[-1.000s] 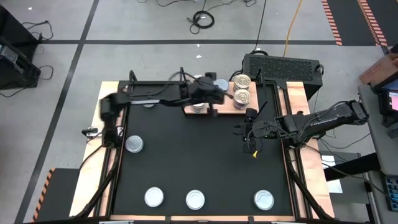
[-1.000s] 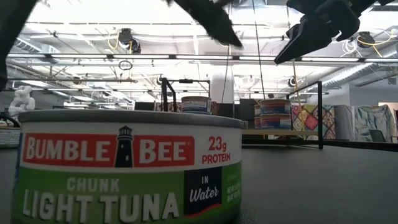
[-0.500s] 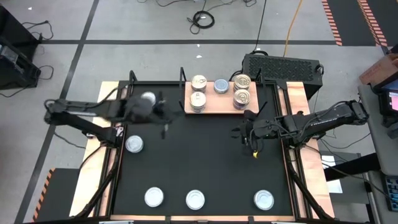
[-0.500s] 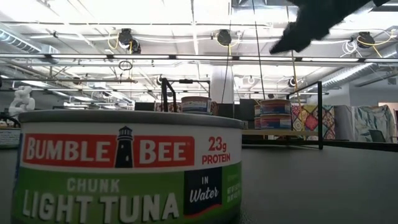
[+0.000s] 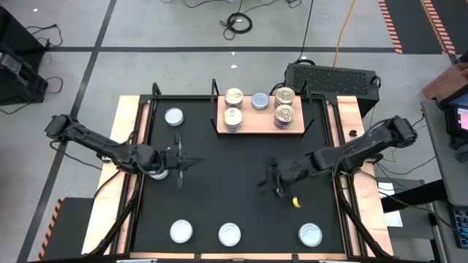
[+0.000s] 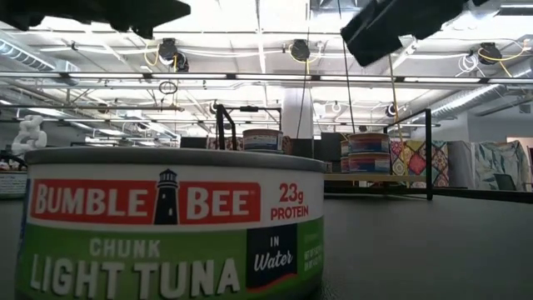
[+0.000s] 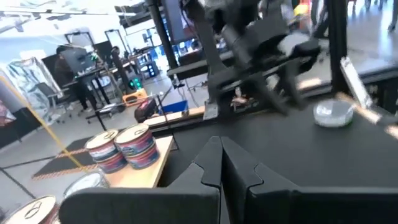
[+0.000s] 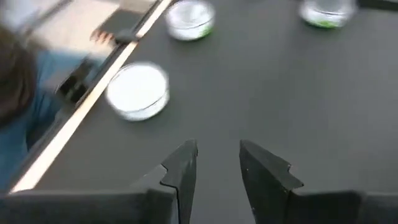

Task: Stack canned seafood by type on shelf
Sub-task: Put the green tuna can on the shelf

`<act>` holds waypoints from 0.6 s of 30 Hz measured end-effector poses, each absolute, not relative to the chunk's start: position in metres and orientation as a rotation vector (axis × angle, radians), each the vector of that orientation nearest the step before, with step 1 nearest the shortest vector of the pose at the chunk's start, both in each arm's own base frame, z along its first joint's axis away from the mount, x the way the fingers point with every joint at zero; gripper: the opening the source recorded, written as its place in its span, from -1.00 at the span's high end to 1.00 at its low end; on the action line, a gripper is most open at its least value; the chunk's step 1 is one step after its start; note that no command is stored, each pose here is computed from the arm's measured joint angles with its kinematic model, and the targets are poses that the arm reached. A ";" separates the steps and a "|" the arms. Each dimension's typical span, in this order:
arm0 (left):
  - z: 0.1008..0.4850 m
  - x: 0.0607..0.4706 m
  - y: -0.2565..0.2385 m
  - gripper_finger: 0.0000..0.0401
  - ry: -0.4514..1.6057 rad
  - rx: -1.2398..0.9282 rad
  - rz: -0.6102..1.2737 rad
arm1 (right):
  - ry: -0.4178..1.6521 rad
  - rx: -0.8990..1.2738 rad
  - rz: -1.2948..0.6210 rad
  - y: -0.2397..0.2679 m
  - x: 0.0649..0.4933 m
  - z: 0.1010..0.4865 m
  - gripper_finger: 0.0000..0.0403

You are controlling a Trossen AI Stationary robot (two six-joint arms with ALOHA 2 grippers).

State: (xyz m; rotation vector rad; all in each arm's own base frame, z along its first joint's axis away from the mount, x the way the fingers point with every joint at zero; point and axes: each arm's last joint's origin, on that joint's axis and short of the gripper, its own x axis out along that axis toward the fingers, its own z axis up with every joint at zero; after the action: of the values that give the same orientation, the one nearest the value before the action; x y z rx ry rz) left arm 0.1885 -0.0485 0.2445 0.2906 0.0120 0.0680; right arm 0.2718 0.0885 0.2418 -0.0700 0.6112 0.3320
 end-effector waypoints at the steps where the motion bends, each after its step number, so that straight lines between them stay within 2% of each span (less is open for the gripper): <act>1: 0.244 0.189 -0.048 1.00 0.018 0.300 0.071 | 0.617 -0.122 0.374 0.096 0.277 0.239 0.42; 6: 0.245 0.189 -0.045 1.00 0.009 0.296 0.087 | 0.597 -0.435 0.620 0.134 0.299 0.223 0.42; 10: 0.245 0.190 -0.045 1.00 0.010 0.295 0.089 | 0.565 -0.674 0.742 0.157 0.313 0.207 0.42; 18: 0.243 0.189 -0.046 1.00 0.032 0.239 0.081 | 0.518 -0.904 0.864 0.189 0.339 0.184 0.42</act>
State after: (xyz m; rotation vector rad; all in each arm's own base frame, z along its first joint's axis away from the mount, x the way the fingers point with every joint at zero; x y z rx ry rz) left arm 0.1895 -0.0456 0.2426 0.2391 0.0319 0.0805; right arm 0.3393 0.1890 0.1835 -0.9043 0.5182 0.8638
